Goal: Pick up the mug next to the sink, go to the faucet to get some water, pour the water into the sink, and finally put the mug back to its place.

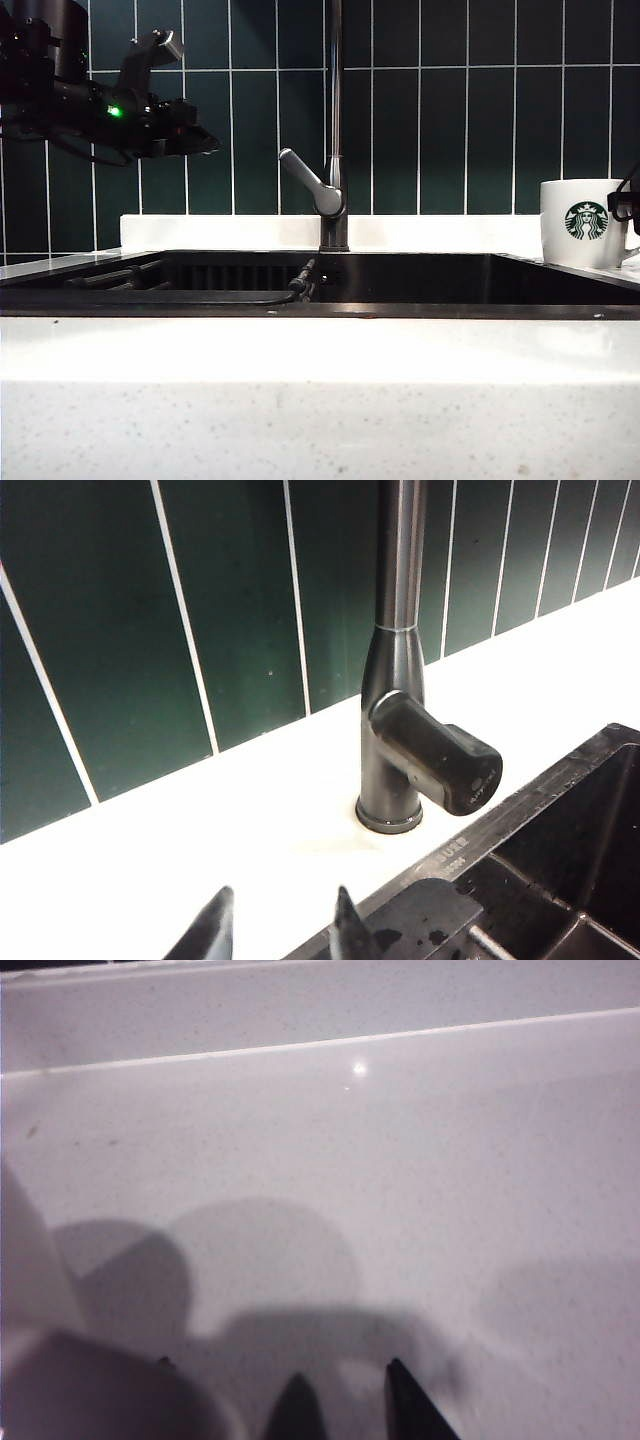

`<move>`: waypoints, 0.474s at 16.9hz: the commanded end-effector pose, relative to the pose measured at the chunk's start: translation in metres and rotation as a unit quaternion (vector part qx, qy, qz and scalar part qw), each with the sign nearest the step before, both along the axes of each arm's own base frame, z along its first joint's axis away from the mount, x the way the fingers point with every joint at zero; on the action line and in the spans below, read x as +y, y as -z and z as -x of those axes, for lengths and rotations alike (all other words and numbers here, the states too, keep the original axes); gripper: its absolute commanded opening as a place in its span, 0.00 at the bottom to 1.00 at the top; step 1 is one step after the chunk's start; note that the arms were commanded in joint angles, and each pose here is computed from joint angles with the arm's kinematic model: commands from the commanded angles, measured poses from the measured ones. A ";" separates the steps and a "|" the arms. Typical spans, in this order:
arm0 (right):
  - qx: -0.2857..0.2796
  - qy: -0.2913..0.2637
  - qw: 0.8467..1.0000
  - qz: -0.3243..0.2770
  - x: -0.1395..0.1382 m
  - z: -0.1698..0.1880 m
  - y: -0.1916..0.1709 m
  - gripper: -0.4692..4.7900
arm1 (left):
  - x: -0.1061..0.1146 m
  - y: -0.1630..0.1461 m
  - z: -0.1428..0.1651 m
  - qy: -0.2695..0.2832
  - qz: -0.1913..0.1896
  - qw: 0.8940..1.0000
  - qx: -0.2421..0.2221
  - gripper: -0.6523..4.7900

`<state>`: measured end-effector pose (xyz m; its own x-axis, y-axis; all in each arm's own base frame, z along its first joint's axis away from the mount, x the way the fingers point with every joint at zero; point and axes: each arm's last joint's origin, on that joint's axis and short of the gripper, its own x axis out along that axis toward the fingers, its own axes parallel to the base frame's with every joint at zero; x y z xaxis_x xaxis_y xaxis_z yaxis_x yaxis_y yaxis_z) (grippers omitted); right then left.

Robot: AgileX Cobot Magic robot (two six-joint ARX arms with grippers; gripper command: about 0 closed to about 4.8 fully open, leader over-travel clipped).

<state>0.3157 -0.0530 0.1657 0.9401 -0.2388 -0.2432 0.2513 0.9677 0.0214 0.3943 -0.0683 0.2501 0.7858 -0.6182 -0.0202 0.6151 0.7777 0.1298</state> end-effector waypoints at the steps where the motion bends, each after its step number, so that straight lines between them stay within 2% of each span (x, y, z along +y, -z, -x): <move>1: -0.008 -0.021 1.000 0.020 0.000 -0.009 -0.002 0.57 | -0.001 -0.003 0.000 0.009 0.000 1.000 -0.003 0.34; 4: -0.007 -0.021 1.000 0.020 0.000 -0.009 -0.002 0.42 | -0.001 -0.002 0.000 0.009 0.000 1.000 0.001 0.34; 5: -0.007 -0.021 1.000 0.020 0.000 -0.009 -0.002 0.29 | -0.001 -0.002 0.000 0.009 0.000 1.000 0.001 0.34; 6: -0.007 -0.021 1.000 0.020 0.000 -0.009 -0.002 0.25 | -0.001 -0.002 0.001 0.015 0.000 1.000 0.001 0.34; 8: -0.006 -0.021 1.000 0.020 0.000 -0.009 -0.002 0.25 | -0.001 -0.002 0.001 0.017 0.000 1.000 0.003 0.34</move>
<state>0.3251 -0.0533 0.1651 0.9501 -0.2034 -0.2364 0.2069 0.9783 -0.0105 0.3938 -0.0688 0.2482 0.7709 -0.6359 -0.0374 0.6353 0.7631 0.1185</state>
